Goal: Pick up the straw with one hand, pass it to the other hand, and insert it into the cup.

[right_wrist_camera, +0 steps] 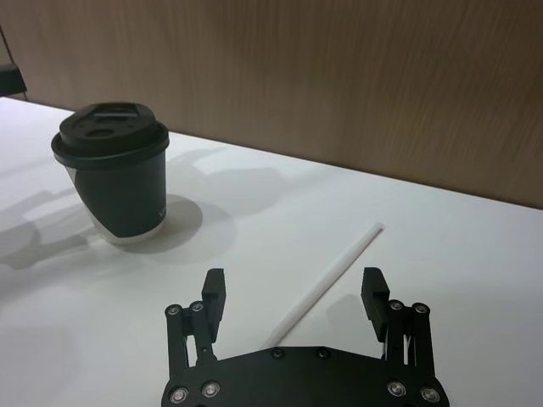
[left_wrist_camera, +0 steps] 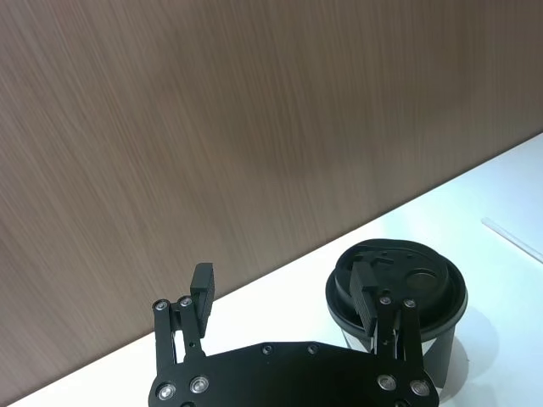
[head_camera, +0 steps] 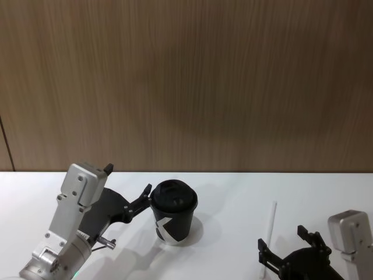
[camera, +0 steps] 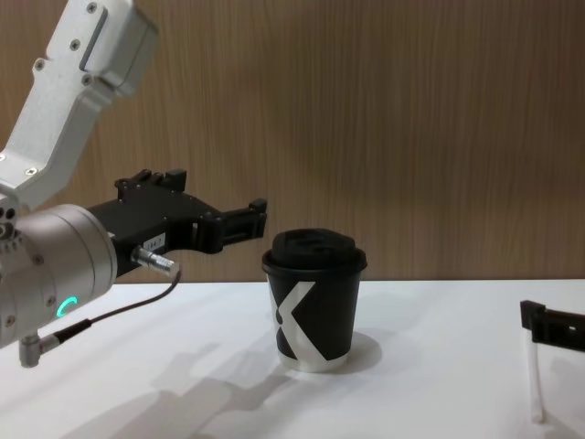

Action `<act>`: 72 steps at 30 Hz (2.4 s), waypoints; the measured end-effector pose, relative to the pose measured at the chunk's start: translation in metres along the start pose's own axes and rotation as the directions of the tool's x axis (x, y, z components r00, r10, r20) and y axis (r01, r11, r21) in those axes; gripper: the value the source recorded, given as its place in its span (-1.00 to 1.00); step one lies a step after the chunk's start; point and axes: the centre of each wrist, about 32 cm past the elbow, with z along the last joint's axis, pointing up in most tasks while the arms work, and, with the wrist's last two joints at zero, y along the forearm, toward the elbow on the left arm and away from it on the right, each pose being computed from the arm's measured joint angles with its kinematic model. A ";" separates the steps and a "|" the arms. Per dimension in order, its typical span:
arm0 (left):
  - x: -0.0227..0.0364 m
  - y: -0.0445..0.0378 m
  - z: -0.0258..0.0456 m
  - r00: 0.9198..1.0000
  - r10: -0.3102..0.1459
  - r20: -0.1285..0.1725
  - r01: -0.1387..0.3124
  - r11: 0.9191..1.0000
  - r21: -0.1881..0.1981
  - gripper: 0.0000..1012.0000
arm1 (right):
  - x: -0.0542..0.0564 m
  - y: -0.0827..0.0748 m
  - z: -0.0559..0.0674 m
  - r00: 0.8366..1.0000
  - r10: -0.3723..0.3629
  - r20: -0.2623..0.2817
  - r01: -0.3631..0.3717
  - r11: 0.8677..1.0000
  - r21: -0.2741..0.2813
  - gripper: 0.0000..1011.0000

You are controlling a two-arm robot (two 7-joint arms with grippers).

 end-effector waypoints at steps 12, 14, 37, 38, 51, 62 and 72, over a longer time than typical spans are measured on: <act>0.0000 0.0000 0.0000 1.000 0.000 0.000 0.000 1.000 0.000 0.98 | 0.000 -0.002 0.000 0.999 0.013 0.049 -0.012 0.999 -0.038 0.98; 0.0000 0.0000 0.0000 1.000 0.000 0.000 0.000 1.000 0.000 0.98 | 0.000 -0.002 0.000 0.998 0.023 0.054 -0.020 0.999 -0.045 0.98; 0.0000 0.0000 0.0000 1.000 0.000 0.000 0.000 1.000 0.000 0.98 | -0.008 0.006 0.014 1.000 0.023 0.003 -0.023 0.986 -0.165 0.98; 0.0000 0.0000 0.0000 1.000 0.000 0.000 0.000 1.000 0.000 0.98 | -0.008 0.007 0.014 1.000 0.023 0.005 -0.022 0.986 -0.168 0.98; 0.0000 0.0000 0.0000 1.000 0.000 0.000 0.000 1.000 0.000 0.98 | -0.008 0.013 0.016 0.998 0.024 0.050 -0.013 0.978 -0.210 0.98; 0.0000 0.0000 0.0000 1.000 0.000 0.000 0.000 1.000 0.000 0.98 | -0.015 0.020 0.021 1.000 -0.009 0.015 0.013 0.968 -0.252 0.98; 0.0000 0.0000 0.0000 1.000 0.000 0.000 0.000 1.000 0.000 0.98 | -0.020 0.030 0.026 0.999 -0.038 -0.026 0.029 0.959 -0.282 0.98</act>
